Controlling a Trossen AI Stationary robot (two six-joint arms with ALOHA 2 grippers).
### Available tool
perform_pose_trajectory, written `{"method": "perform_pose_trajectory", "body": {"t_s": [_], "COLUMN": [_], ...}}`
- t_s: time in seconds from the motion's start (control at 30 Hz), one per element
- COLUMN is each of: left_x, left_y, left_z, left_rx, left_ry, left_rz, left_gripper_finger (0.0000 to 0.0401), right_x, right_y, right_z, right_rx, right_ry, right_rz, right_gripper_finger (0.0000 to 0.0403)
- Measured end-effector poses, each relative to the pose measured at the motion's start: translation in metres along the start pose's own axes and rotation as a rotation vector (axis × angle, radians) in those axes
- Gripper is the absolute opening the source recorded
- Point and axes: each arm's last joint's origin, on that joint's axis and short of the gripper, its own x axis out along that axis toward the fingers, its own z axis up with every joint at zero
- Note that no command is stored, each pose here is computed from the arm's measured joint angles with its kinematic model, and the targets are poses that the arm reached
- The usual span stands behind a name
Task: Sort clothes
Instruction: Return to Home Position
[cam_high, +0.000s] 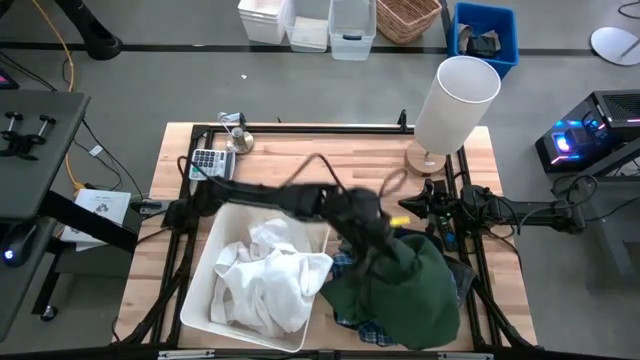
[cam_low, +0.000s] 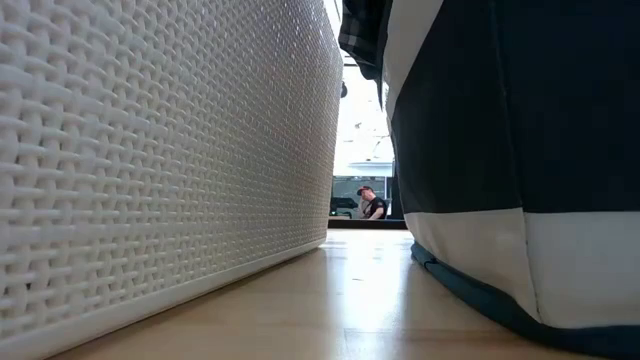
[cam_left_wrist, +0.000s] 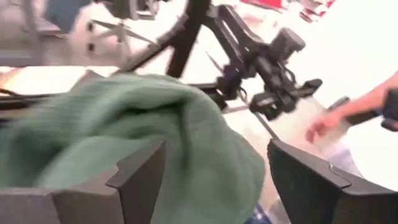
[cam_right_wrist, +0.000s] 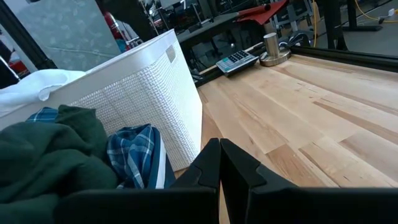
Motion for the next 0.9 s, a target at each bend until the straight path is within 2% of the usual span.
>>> {"method": "perform_pose_trajectory", "body": {"t_s": [0.13, 0.3, 0.67, 0.77, 0.9], "left_x": [-0.016, -0.038, -0.155, -0.184, -0.221], "left_y": [0.008, 0.006, 0.001, 0.001, 0.003], "left_z": [0.006, 0.006, 0.032, 0.023, -0.008], "left_rx": [-0.016, 0.023, 0.168, 0.170, 0.144], "left_ry": [-0.003, 0.079, 0.066, 0.022, -0.101], "left_rz": [0.068, 0.093, 0.195, 0.180, 0.216], "left_gripper_finger": [0.0267, 0.0266, 0.0266, 0.0266, 0.0266], "right_x": [0.000, 0.000, 0.000, 0.000, 0.000], "right_y": [0.000, 0.000, 0.000, 0.000, 0.000], "right_z": [0.000, 0.000, 0.000, 0.000, 0.000], "right_rx": [0.000, 0.000, 0.000, 0.000, 0.000], "right_ry": [0.000, 0.000, 0.000, 0.000, -0.001], "right_rz": [0.000, 0.000, 0.000, 0.000, 0.000], "right_gripper_finger": [0.0000, 0.0000, 0.0000, 0.0000, 0.0000]}}
